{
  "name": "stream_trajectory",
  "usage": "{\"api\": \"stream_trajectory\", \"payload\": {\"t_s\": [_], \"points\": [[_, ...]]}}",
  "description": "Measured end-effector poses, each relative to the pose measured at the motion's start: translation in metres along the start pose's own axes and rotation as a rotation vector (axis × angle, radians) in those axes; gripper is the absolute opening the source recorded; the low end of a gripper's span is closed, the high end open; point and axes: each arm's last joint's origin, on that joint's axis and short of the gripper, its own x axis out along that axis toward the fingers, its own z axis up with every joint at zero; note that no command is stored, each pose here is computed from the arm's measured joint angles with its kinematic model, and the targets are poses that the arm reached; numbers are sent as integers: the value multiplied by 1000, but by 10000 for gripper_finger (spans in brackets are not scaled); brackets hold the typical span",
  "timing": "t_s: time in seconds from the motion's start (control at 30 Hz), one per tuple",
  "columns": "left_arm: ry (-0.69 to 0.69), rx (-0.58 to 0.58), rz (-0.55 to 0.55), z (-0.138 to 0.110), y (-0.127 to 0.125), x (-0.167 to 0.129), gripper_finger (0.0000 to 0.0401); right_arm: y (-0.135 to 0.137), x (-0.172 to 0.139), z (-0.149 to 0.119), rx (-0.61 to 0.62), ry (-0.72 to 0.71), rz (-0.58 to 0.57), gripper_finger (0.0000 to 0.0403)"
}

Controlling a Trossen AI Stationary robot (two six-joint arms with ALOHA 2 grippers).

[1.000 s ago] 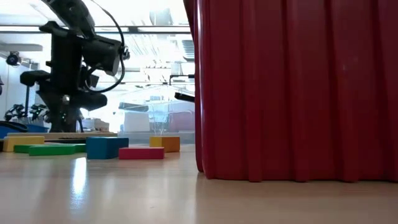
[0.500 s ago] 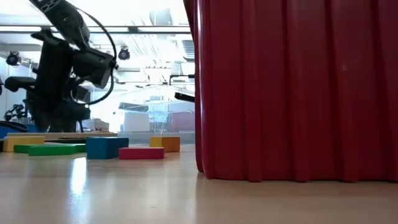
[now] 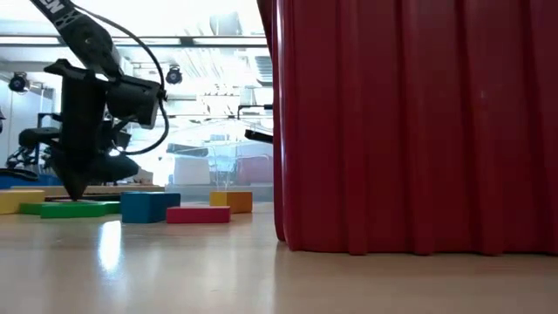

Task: Sort blocks
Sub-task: Put the top red block into the top left of the red bin

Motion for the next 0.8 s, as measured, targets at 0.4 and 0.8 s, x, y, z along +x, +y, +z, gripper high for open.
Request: {"api": "stream_trajectory", "payload": {"t_s": [0.4, 0.8], "points": [[-36, -11, 5, 3, -2, 0, 0, 0, 1, -1, -15, 8, 0, 29], [-6, 116, -35, 6, -24, 2, 1, 0, 3, -2, -24, 19, 1, 28]]}}
